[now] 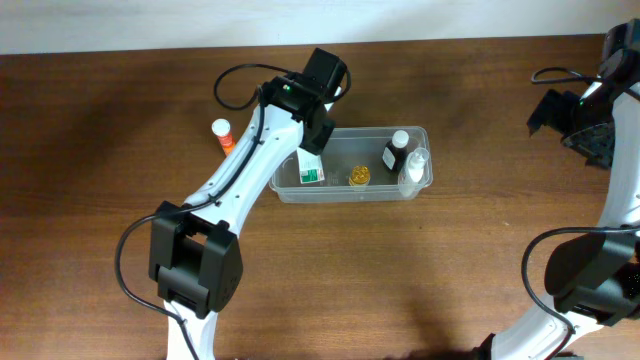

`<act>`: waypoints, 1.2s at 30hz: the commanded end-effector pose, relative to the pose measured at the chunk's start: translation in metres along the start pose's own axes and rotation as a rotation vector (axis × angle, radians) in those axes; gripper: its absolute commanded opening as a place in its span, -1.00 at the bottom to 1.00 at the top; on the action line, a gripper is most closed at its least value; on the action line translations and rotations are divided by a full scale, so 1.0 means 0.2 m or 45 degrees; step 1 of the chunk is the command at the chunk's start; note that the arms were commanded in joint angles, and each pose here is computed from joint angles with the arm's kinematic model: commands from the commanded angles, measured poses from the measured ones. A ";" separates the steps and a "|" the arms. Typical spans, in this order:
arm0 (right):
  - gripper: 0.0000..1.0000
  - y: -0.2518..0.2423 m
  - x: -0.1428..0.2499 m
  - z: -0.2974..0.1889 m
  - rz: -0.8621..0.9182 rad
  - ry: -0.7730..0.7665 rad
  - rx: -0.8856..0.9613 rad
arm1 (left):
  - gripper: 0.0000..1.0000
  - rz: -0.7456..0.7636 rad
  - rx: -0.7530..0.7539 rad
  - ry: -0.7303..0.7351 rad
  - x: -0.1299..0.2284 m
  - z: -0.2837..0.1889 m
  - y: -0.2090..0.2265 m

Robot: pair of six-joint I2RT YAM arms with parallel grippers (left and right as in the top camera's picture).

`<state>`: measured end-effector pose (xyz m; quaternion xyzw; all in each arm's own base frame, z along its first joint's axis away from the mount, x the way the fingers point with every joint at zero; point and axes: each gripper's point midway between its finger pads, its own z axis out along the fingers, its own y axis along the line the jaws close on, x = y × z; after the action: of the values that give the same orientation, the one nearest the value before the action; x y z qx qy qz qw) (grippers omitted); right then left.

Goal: Pack container
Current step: 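Lower the Panadol box upright into the container and open the gripper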

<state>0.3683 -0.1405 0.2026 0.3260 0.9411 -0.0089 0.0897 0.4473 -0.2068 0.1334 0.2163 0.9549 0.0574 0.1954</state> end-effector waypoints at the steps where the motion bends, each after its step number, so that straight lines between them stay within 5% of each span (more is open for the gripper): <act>1: 0.97 0.00 0.00 -0.02 0.005 -0.011 -0.006 | 0.43 -0.229 0.148 0.017 0.00 0.00 -0.09; 13: 0.97 0.00 0.00 -0.02 0.005 -0.011 -0.006 | 0.85 -0.614 0.207 0.074 0.01 0.02 -0.14; 36: 0.97 0.00 0.00 -0.02 0.005 -0.011 -0.006 | 0.86 -0.574 0.096 0.055 0.00 0.16 -0.06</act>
<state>0.3682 -0.1405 0.2026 0.3260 0.9411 -0.0089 0.0895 0.4471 -0.2212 0.1017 -0.0051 0.9865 -0.0260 0.1618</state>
